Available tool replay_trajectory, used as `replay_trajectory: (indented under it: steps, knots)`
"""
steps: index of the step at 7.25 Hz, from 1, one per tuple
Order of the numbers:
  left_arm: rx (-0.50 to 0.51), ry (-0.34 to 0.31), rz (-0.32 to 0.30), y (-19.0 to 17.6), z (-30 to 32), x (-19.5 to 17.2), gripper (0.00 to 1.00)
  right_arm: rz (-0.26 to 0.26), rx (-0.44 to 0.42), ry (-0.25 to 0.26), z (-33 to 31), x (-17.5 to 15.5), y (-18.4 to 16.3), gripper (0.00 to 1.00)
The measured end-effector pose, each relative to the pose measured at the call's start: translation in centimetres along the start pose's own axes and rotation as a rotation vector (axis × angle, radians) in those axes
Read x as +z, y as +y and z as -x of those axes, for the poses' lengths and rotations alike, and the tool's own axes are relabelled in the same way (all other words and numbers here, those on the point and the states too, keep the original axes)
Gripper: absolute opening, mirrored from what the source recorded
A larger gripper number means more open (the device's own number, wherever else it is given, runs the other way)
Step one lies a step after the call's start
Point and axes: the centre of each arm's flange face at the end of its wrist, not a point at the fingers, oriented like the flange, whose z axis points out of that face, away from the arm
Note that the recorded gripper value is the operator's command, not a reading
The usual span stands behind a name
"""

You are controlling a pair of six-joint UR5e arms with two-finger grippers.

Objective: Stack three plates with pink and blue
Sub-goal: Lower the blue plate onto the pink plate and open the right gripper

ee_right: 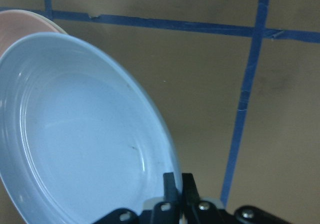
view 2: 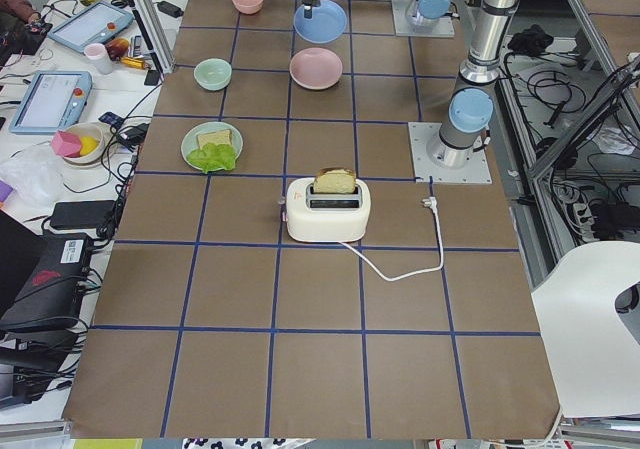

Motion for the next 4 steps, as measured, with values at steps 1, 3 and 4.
replay_trajectory:
  steps: [1, 3, 4]
  knots:
    - [-0.016, 0.028, 0.01, 0.2, 2.0, -0.4, 1.0, -0.021, 0.009, 0.005, 3.4, 1.2, -0.1, 0.0]
    - [-0.029, 0.055, 0.043, 1.0, 5.0, -0.2, 1.0, -0.031, 0.005, 0.003, 6.8, 3.7, -0.5, 0.0]
    - [-0.032, 0.059, 0.058, 1.7, 6.1, 0.3, 1.0, -0.025, -0.001, 0.006, 7.3, 4.8, -0.8, 0.0]
